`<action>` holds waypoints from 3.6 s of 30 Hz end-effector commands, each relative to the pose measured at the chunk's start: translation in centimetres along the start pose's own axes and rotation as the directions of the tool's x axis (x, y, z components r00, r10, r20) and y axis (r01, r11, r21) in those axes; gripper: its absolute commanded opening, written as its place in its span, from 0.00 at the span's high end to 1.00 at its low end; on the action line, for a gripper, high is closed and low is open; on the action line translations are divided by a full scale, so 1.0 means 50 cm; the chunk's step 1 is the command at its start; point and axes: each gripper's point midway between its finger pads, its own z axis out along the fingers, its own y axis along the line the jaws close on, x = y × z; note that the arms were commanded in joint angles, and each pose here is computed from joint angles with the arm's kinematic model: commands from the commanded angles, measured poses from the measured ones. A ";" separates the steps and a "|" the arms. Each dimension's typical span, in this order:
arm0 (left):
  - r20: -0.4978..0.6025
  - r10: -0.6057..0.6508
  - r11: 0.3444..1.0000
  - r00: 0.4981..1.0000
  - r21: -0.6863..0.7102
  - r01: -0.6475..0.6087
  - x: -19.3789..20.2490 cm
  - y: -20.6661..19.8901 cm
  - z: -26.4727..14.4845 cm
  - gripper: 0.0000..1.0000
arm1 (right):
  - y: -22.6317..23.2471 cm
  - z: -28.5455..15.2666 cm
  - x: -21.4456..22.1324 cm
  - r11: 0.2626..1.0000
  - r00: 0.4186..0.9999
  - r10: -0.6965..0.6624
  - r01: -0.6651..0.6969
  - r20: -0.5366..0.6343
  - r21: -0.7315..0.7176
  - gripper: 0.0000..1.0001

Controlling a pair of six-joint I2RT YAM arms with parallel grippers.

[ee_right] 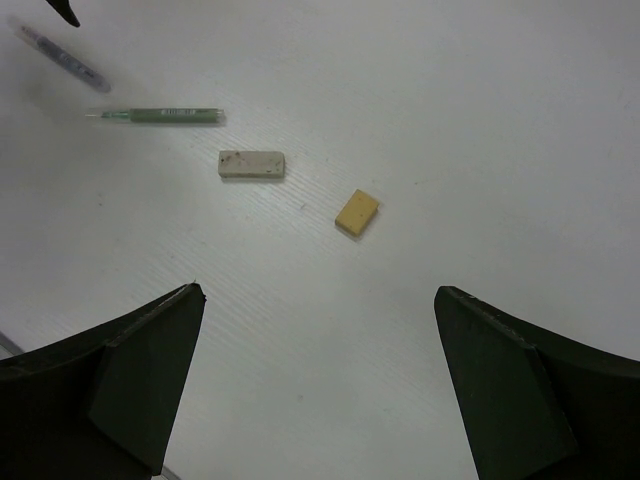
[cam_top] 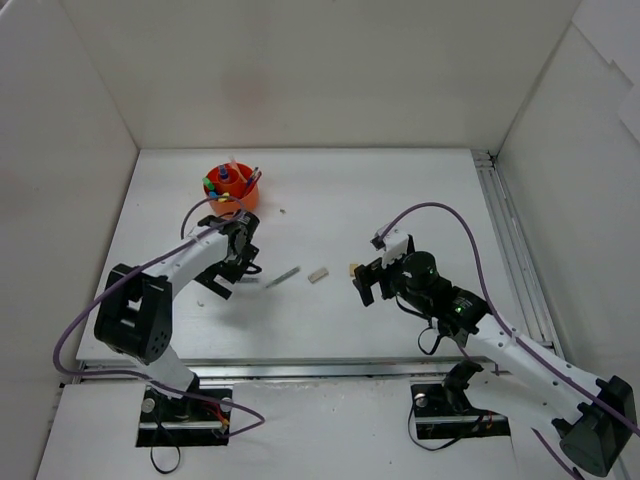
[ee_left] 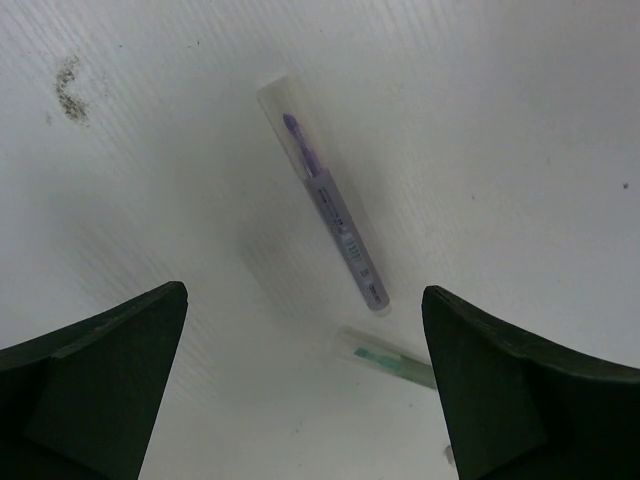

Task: Sort the stationery into containers
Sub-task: Pick up the pen from the center of the board, then place the pen in the storage box.

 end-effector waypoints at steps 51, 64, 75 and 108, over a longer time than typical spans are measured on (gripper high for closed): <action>-0.048 -0.121 0.990 0.992 -0.080 0.117 -0.043 -0.052 0.085 1.00 | -0.012 -0.021 -0.049 0.999 0.996 -0.002 -0.001 0.091 0.033 0.02; 0.696 0.277 0.643 0.663 0.378 -0.666 -0.235 -0.242 -0.317 1.00 | -0.016 -0.012 -0.052 0.998 0.995 -0.037 0.033 0.092 0.044 0.02; 0.977 0.157 0.255 0.145 0.102 -0.962 -0.394 -0.463 -0.429 1.00 | -0.030 -0.009 -0.063 0.994 0.992 -0.085 0.077 0.098 0.079 0.02; 0.917 0.271 -0.056 0.293 0.319 -0.946 -0.413 -0.667 -0.143 1.00 | -0.055 0.057 -0.071 0.980 0.989 -0.143 0.138 0.032 0.142 0.02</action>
